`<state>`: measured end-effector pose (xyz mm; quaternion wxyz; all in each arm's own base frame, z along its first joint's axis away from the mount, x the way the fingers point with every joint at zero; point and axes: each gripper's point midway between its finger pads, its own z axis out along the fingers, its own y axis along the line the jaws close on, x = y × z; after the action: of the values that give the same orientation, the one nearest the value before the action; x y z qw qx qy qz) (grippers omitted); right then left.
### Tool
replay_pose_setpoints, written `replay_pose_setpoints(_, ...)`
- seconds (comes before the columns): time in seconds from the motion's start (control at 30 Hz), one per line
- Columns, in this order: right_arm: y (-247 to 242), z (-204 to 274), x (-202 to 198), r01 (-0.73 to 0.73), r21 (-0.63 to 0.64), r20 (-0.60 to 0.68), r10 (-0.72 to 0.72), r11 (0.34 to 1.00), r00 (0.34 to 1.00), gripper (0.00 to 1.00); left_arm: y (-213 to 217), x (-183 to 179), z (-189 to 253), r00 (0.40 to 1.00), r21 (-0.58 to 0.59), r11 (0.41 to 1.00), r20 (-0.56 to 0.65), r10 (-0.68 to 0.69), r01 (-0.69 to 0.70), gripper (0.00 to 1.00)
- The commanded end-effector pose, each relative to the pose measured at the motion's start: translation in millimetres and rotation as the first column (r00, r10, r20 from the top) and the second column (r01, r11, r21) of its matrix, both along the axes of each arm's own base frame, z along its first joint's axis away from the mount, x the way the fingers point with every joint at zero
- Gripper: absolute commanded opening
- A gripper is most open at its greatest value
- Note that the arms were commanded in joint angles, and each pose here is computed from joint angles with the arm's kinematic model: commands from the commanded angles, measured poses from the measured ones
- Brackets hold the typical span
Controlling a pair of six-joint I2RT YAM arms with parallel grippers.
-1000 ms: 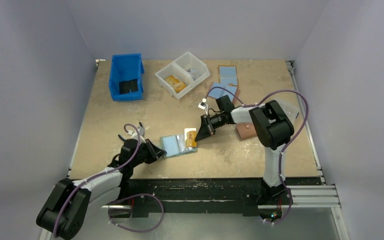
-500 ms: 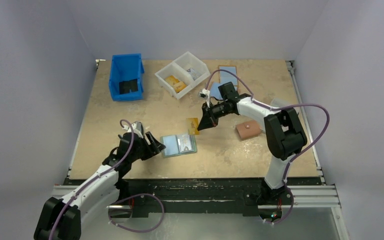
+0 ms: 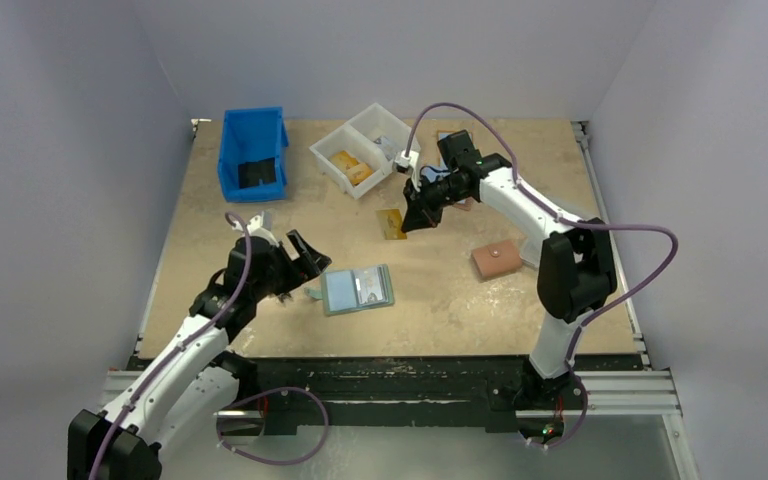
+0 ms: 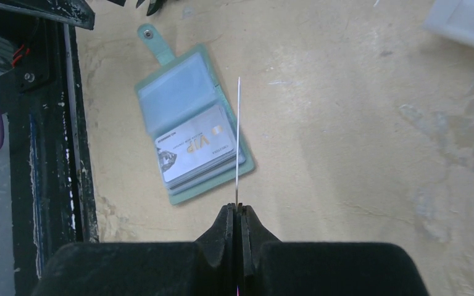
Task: Take the credit cards out of the card holder
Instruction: Place the credit card in the storage box.
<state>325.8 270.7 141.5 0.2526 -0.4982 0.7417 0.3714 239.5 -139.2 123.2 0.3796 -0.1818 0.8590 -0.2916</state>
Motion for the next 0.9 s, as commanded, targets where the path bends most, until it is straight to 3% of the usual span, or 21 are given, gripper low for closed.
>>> replay_pose_setpoints(0.0, -9, 47, 12, 0.005, -0.018, 0.125, -0.003, 1.000, 0.992, 0.00, -3, 13, 46, 0.997, 0.010, 1.000, 0.071, -0.021, 0.021, 0.88)
replay_pose_setpoints(0.1, -10, 64, 19, 0.016, -0.016, 0.165, -0.013, 1.000, 0.986, 0.00, 6, 19, 64, 0.996, 0.087, 0.996, 0.090, -0.015, 0.008, 0.99)
replay_pose_setpoints(0.3, -11, 93, 33, 0.032, 0.006, 0.225, -0.033, 0.999, 0.974, 0.00, 16, 31, 102, 0.986, 0.263, 0.963, 0.137, -0.098, 0.059, 0.99)
replay_pose_setpoints(0.53, -15, 114, 46, 0.057, 0.023, 0.274, -0.061, 0.998, 0.960, 0.00, 50, 46, 107, 0.977, 0.544, 0.838, 0.153, -0.150, 0.044, 0.99)
replay_pose_setpoints(0.87, -17, 129, 72, 0.097, 0.019, 0.312, -0.098, 0.995, 0.945, 0.00, 58, 47, 68, 0.968, 0.586, 0.810, 0.191, -0.161, 0.019, 0.99)
